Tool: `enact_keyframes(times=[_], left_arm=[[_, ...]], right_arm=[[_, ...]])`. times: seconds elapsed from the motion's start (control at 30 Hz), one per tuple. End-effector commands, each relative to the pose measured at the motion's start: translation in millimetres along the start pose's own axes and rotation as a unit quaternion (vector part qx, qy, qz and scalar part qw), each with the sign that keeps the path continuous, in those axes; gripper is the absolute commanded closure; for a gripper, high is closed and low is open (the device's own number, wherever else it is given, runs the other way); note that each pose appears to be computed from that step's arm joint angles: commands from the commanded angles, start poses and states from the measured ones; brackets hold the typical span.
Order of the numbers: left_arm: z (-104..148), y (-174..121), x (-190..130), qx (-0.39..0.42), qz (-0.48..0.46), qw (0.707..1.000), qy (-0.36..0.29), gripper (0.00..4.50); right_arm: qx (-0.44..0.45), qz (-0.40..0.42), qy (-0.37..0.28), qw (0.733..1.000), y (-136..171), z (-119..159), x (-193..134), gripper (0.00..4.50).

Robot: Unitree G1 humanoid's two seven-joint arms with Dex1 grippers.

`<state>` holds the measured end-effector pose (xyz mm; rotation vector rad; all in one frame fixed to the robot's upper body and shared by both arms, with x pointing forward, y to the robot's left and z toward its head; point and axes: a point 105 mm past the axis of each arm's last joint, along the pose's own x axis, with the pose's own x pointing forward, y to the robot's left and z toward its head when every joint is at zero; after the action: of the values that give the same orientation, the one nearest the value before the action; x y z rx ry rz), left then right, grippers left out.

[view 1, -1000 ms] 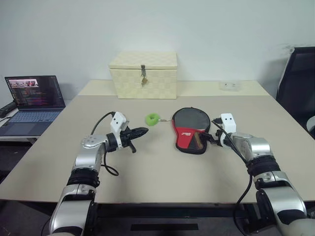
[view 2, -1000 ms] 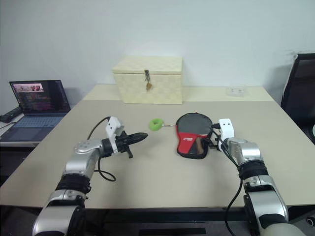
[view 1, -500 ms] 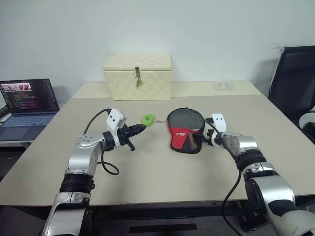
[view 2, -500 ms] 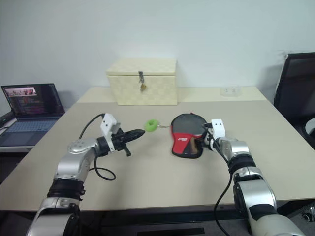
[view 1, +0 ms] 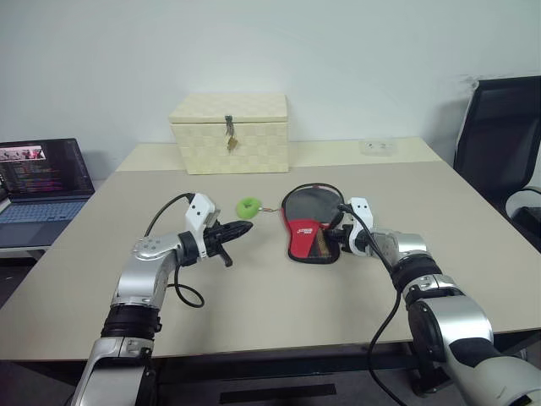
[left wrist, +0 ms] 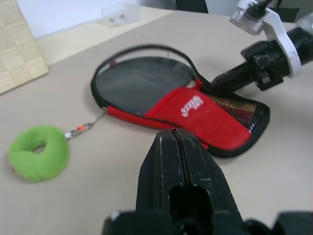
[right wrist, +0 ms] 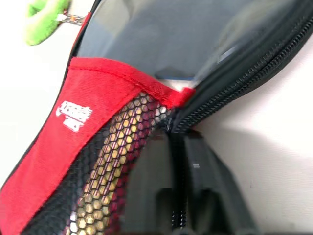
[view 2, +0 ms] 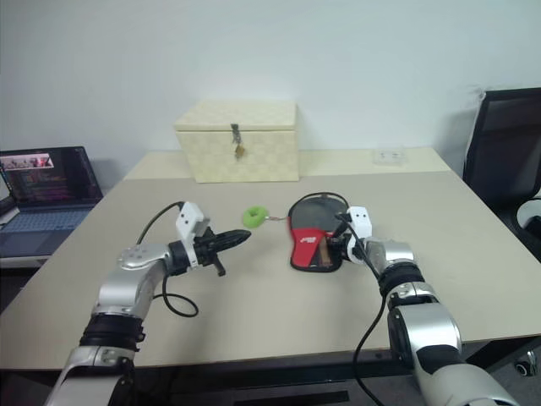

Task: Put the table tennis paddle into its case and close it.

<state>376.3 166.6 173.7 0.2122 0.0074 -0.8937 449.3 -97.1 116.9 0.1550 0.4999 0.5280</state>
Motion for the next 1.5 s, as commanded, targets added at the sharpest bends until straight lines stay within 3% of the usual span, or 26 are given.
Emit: enact_keyframes(times=[0.03, 0.27, 0.4, 0.63, 0.9, 1.2, 1.5], left_arm=[[15.7, -19.5, -14.0, -0.004, -0.067, 0.998, -0.012, 4.5], [7.7, -47.5, -39.3, -0.039, -0.14, 0.989, 0.027, 4.5], [1.4, -71.8, -46.9, -0.054, -0.188, 0.979, 0.047, 4.5], [-5.5, -99.8, -59.7, -0.076, -0.241, 0.965, 0.072, 4.5], [-6.4, -96.6, -58.0, -0.078, -0.232, 0.967, 0.074, 4.5], [-6.1, -92.0, -56.0, -0.071, -0.221, 0.97, 0.074, 4.5], [-7.5, -89.7, -54.2, -0.067, -0.213, 0.972, 0.074, 4.5]], right_arm=[[0.019, 0.081, 0.037, 0.996, 35.2, -12.7, 7.1, 4.47], [0.014, 0.159, 0.065, 0.985, 75.5, -24.2, -10.6, 4.47], [0.005, 0.193, 0.091, 0.977, 99.6, -47.6, -34.9, 4.47], [0.023, 0.198, 0.117, 0.973, 115.5, -82.6, -79.2, 4.47], [0.069, 0.176, 0.114, 0.975, 125.2, -101.0, -90.7, 4.47], [0.169, 0.135, 0.083, 0.973, 131.9, -94.2, -72.9, 4.47], [0.157, 0.129, 0.072, 0.976, 121.8, -89.4, -79.3, 4.47]])
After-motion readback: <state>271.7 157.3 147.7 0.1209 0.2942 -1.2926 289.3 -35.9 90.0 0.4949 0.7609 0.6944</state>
